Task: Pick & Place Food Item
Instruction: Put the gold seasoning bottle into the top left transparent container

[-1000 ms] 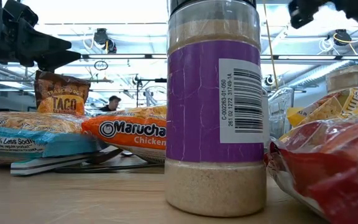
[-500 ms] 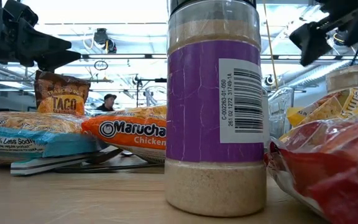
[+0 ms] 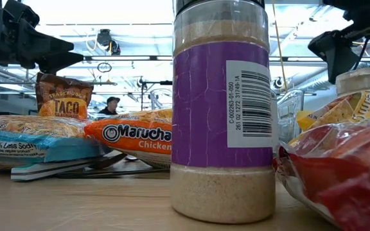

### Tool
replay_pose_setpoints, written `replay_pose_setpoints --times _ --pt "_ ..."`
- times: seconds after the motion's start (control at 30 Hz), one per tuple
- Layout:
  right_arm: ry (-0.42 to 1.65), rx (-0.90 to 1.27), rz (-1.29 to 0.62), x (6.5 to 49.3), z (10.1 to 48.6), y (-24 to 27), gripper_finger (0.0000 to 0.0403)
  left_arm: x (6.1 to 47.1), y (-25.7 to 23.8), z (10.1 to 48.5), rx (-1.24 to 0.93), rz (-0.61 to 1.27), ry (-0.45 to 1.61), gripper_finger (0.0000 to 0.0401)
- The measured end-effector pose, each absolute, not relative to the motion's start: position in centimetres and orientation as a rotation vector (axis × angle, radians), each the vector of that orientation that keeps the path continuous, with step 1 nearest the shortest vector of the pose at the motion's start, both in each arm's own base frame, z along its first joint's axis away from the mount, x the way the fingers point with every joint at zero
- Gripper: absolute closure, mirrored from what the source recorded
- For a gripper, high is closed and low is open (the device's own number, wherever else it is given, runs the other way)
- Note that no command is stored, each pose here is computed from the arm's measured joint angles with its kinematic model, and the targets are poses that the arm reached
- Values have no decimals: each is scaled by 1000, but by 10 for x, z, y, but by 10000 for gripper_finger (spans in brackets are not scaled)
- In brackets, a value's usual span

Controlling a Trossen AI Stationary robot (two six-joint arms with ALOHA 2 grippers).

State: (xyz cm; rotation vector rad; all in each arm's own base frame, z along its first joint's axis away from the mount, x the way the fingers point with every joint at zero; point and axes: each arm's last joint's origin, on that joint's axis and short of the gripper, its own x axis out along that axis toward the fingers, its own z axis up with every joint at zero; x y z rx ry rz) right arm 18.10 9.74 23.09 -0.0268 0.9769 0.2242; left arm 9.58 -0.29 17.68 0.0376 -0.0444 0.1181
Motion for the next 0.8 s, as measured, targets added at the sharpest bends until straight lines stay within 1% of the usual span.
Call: replay_pose_setpoints --times 0.3,0.53,0.8 --pt "1055 -57 218 184 219 102 104 96 -3 177 38 118 -44 130" --pt "1051 -52 221 183 220 101 133 96 -3 177 37 118 -45 130" --pt "1048 -51 221 182 221 101 133 96 -3 177 37 118 -44 130"
